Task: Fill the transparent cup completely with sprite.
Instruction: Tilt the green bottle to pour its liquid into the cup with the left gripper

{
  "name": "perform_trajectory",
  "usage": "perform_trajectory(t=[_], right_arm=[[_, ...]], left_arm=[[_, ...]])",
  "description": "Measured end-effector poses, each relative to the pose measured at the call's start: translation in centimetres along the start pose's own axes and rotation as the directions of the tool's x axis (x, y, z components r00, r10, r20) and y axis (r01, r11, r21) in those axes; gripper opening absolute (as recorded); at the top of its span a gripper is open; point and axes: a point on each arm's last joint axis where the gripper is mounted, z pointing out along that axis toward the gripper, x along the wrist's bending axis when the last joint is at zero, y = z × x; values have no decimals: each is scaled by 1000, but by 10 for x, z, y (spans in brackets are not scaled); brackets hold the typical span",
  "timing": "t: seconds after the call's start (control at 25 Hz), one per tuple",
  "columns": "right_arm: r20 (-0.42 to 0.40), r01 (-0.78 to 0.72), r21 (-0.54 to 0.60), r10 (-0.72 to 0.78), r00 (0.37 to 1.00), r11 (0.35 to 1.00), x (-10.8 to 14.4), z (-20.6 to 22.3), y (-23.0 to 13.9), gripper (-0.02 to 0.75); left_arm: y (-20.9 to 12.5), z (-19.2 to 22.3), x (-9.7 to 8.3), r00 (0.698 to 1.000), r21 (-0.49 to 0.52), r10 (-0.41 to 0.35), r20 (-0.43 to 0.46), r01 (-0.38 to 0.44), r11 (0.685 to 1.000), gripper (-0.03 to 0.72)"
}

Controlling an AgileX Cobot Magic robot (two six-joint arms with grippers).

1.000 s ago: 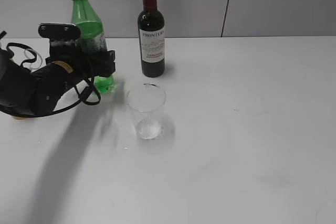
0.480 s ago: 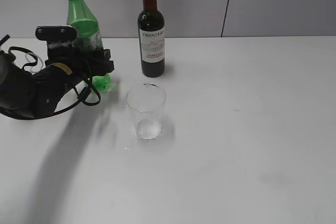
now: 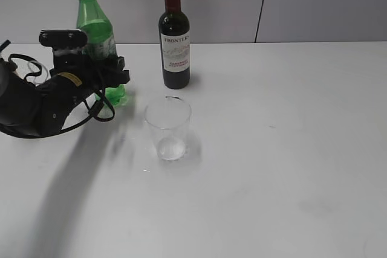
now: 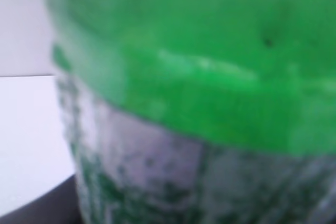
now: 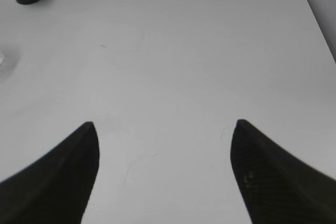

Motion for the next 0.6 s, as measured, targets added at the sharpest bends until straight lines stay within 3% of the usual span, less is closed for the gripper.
perform_trajectory(t=[0.12,0.36,0.6], right_arm=[[0,0,0,0,1000,1000,0,0,0,591],[0,0,0,0,1000,1000,0,0,0,591],[0,0,0,0,1000,1000,0,0,0,591]], left_arm=[[8,-6,2,998,2,52,-35,-52,999,459],[27,-30,-7,991,-29,86,-101,-89,996,458],[25,-58,-17,986,-34,128,-105,-132,991,458]])
